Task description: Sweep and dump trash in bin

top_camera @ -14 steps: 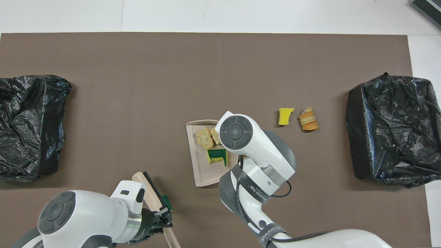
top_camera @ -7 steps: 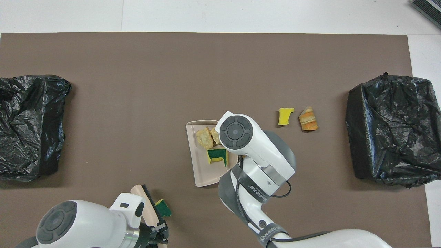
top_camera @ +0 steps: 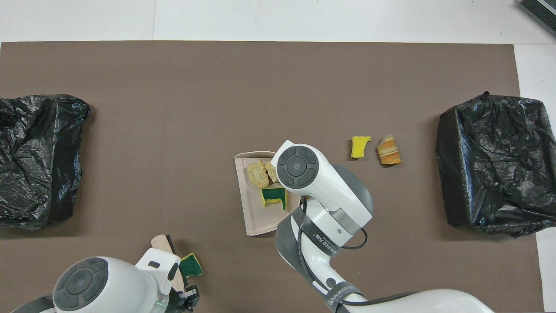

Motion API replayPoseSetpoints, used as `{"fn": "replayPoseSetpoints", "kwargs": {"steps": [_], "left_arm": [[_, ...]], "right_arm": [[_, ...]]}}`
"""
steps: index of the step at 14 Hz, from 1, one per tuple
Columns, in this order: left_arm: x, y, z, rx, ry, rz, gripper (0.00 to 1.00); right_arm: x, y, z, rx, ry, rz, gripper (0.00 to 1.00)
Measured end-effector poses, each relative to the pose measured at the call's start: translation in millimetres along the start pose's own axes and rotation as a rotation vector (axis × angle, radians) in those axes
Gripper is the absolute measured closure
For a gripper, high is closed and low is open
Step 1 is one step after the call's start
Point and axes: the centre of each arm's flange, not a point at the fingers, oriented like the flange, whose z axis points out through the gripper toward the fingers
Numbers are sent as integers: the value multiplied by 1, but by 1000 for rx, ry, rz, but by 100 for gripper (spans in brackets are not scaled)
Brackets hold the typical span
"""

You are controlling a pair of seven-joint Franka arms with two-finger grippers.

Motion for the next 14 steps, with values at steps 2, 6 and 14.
{"fn": "replayPoseSetpoints", "kwargs": {"steps": [2, 6, 14], "left_arm": [[3, -8, 4, 21, -3, 28, 75], [13, -22, 19, 19, 0, 66, 75], [48, -4, 43, -59, 129, 91, 75]], "right_arm": [[0, 0, 0, 0, 0, 0, 69], [0, 0, 0, 1, 1, 1, 69], [0, 0, 0, 1, 1, 1, 69]]}}
